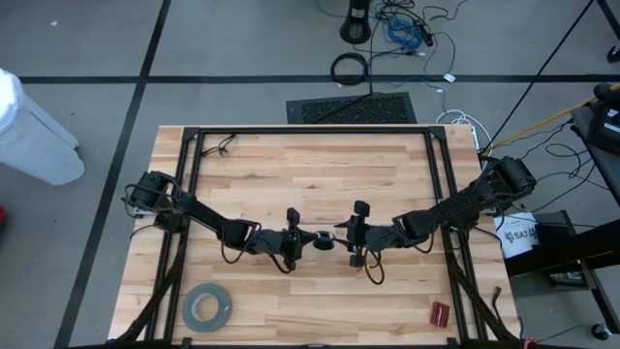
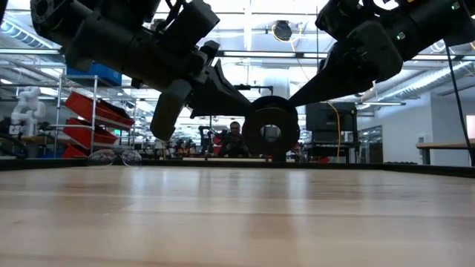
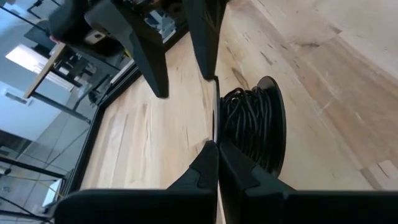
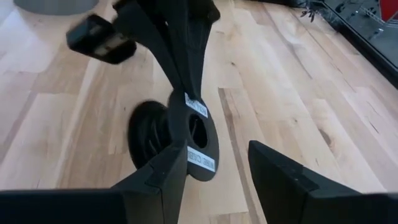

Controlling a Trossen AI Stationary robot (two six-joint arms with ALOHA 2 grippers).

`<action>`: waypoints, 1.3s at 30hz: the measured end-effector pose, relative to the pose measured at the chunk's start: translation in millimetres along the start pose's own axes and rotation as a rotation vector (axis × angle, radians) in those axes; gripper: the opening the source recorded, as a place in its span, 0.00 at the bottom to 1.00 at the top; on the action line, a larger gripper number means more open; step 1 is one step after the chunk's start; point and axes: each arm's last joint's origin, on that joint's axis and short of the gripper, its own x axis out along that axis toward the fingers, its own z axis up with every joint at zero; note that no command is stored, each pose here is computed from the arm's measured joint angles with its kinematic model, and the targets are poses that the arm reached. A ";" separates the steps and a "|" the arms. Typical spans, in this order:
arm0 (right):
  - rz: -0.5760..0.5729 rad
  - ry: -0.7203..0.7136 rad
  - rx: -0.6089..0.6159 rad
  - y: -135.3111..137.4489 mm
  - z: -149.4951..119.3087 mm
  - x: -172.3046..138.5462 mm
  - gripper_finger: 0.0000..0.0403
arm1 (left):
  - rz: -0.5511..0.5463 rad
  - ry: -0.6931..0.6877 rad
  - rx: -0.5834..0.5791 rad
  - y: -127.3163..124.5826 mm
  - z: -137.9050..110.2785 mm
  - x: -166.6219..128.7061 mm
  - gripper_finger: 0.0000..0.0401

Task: Coil cords
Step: Uncoil the black wire from the spool

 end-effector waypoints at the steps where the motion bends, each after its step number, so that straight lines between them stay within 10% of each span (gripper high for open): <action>1: 0.004 -0.005 0.001 0.3 1.0 -1.4 0.40 | 0.000 0.003 -0.003 0.1 -0.3 0.1 0.00; 39: 0.017 0.006 -0.034 6.8 -2.9 -1.0 0.33 | -0.023 -0.040 -0.095 3.9 5.9 2.8 0.00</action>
